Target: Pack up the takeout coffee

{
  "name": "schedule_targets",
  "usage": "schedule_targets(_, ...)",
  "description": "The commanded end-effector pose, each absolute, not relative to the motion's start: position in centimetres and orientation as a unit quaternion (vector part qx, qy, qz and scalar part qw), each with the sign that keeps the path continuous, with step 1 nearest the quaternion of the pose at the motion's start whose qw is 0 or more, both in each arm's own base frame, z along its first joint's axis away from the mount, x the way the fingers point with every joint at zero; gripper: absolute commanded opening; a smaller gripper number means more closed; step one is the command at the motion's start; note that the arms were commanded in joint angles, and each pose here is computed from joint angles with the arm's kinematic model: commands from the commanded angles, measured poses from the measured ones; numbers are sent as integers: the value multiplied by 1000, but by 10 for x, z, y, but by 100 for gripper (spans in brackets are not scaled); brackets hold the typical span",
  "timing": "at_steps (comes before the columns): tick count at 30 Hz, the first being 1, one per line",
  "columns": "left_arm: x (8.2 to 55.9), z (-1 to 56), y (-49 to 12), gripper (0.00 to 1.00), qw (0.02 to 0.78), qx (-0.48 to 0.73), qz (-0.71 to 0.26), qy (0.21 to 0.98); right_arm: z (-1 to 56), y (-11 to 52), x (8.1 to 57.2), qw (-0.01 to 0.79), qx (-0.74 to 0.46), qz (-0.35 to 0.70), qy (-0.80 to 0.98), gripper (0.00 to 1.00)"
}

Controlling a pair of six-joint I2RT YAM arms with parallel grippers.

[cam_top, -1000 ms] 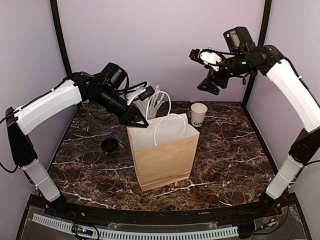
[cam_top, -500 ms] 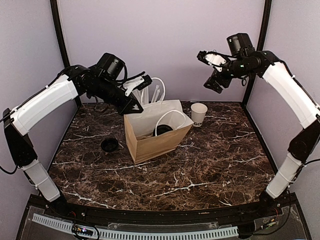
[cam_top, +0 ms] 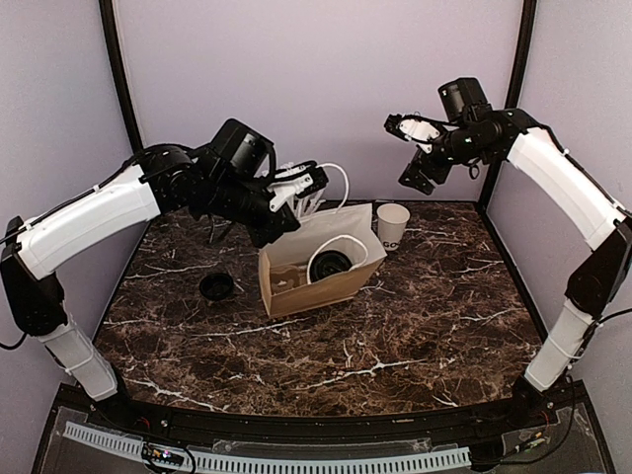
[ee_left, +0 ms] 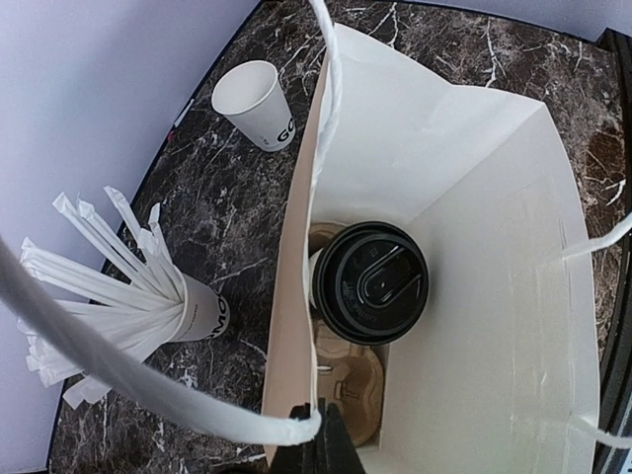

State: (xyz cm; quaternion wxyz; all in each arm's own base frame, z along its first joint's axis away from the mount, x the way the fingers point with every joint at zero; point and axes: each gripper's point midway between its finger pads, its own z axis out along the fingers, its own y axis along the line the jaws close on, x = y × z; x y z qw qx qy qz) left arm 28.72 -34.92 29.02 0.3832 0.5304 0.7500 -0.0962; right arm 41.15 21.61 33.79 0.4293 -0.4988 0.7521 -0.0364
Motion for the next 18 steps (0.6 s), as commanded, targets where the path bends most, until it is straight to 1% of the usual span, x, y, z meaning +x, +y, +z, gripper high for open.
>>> schedule_targets(1,270,313,-345,0,420,532,-79,731,339,215,417,440,-487,-38,753,99)
schedule_targets(8,219,312,-360,1,432,560,-107,699,327,215,419,429,-490,-36,758,99)
schedule_targets(13,194,296,-369,1,414,571,-120,699,318,214,419,421,-491,-37,762,99)
schedule_targets(18,167,295,-385,2,425,585,-124,679,313,213,420,416,-491,-42,765,99)
